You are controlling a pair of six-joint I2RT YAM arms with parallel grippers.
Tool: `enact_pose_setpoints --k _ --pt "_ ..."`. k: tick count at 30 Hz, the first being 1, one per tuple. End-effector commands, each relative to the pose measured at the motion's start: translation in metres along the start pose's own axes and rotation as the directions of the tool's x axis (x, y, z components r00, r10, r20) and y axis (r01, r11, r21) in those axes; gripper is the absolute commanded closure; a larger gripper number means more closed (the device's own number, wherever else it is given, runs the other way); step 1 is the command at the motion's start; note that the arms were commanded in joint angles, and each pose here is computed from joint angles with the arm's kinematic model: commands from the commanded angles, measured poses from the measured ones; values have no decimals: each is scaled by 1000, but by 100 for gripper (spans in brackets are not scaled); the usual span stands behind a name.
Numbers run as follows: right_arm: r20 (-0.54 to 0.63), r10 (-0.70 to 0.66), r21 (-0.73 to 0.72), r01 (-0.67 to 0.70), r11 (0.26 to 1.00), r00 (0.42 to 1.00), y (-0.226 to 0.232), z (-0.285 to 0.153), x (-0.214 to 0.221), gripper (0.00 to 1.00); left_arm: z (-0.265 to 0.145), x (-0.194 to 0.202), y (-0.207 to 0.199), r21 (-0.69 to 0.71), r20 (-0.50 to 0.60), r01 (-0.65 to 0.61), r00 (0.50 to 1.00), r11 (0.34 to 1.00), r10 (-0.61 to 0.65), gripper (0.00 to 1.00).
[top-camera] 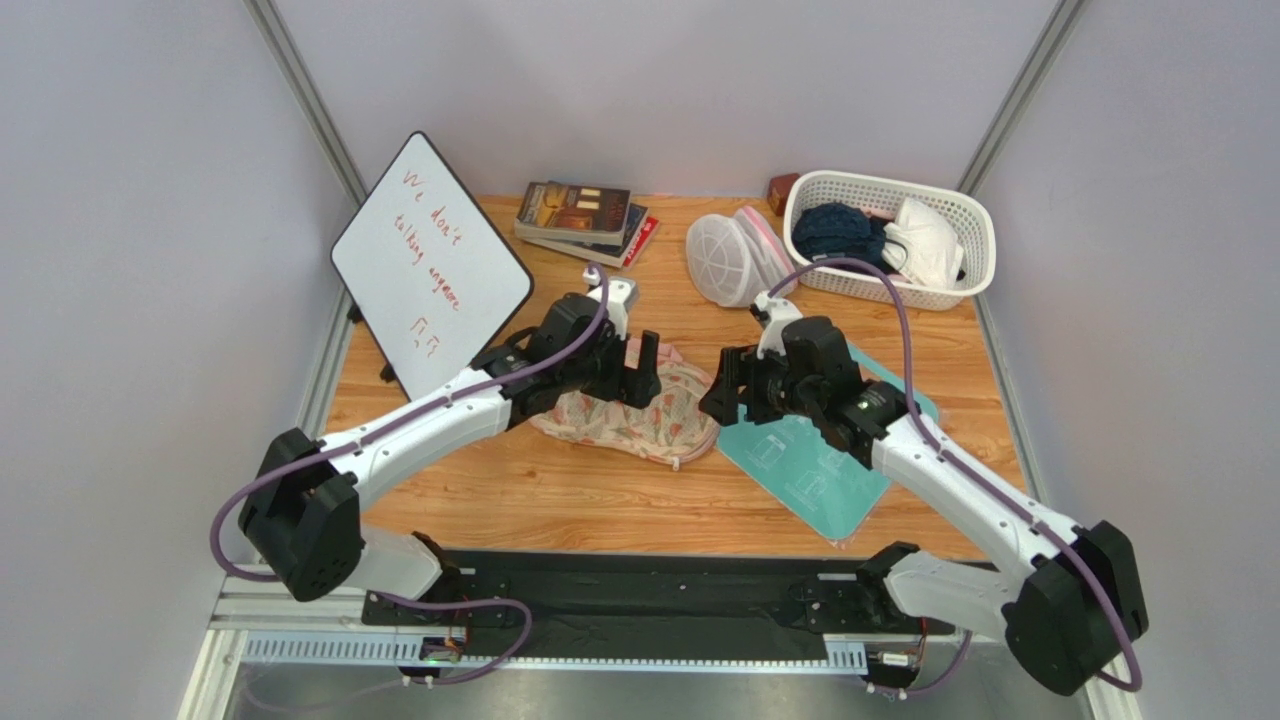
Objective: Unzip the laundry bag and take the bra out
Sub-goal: Open the laundry bag at the center of the board.
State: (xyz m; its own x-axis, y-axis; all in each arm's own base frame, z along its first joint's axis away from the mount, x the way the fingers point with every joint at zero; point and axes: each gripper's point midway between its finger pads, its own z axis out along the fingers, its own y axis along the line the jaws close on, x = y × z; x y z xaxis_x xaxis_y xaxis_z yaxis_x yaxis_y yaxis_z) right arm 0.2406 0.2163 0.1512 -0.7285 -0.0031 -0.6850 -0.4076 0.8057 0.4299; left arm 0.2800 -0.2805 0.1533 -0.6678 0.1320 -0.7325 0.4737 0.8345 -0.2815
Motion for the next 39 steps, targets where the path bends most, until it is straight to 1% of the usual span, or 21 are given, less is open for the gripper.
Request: enact_pose_setpoints --k 1,2,3,5,6,8,12,18,22,25,26,28,29,30,31,32,33,35,36,38,39 --pt "26 -65 -70 67 995 998 8 14 -34 32 -7 30 36 -34 -53 94 994 995 -96 1" --pt "23 -69 -68 70 995 997 5 19 -36 33 -7 35 39 -32 -58 107 992 994 -109 1" --pt "-9 -58 -65 58 996 998 0 29 -32 33 -7 38 42 -37 -61 116 991 993 -118 1" --pt "-14 -41 -57 40 998 999 -11 39 -37 35 -7 51 52 -64 -77 127 988 990 -132 1" --pt "-39 -29 -55 26 998 999 -17 48 -31 35 -9 54 54 -69 -81 134 987 989 -140 1" --pt "-33 -16 -51 14 999 999 -25 56 -33 35 -12 66 61 -87 -88 144 985 986 -151 1" --pt "-88 0 -25 -2 1000 996 -44 77 -23 38 -17 80 69 -112 -99 152 982 982 -164 1" --pt "-143 22 -19 -25 1000 989 -58 100 -8 43 -21 94 77 -138 -109 167 977 976 -183 1" --pt "-149 38 -23 -42 999 988 -62 107 -5 46 -20 98 81 -145 -104 178 975 973 -194 1" --pt "-155 44 -32 -49 998 987 -61 108 -2 53 -14 99 84 -143 -108 180 975 973 -196 1" --pt "-157 47 -34 -53 998 986 -61 108 -1 58 -11 97 85 -142 -98 182 976 973 -196 1" --pt "-158 53 -39 -60 997 986 -60 106 1 65 -4 100 87 -142 -114 178 974 974 -195 1" --pt "-157 58 -37 -65 997 986 -60 106 1 77 0 96 87 -134 -102 176 976 975 -191 1" --pt "-151 56 -41 -63 997 987 -58 103 0 85 3 94 87 -131 -99 170 978 977 -184 1" --pt "-148 60 -40 -66 997 987 -58 102 1 90 8 96 88 -133 -113 167 977 977 -183 1" --pt "-153 63 -34 -69 997 986 -59 100 4 93 12 92 88 -127 -103 161 979 979 -175 1" --pt "-144 63 -34 -69 997 988 -58 98 3 93 16 85 88 -121 -93 147 983 982 -159 1" --pt "-148 67 -28 -72 997 987 -59 95 7 92 26 84 92 -128 -107 124 985 984 -138 1" --pt "-135 68 -27 -73 997 989 -57 91 5 92 30 73 92 -127 -91 120 987 985 -132 1" --pt "-134 77 -23 -81 996 988 -57 87 9 92 39 71 95 -133 -107 110 986 985 -125 1" --pt "-115 80 -24 -83 996 990 -55 82 6 92 42 59 93 -127 -89 107 989 986 -119 1"
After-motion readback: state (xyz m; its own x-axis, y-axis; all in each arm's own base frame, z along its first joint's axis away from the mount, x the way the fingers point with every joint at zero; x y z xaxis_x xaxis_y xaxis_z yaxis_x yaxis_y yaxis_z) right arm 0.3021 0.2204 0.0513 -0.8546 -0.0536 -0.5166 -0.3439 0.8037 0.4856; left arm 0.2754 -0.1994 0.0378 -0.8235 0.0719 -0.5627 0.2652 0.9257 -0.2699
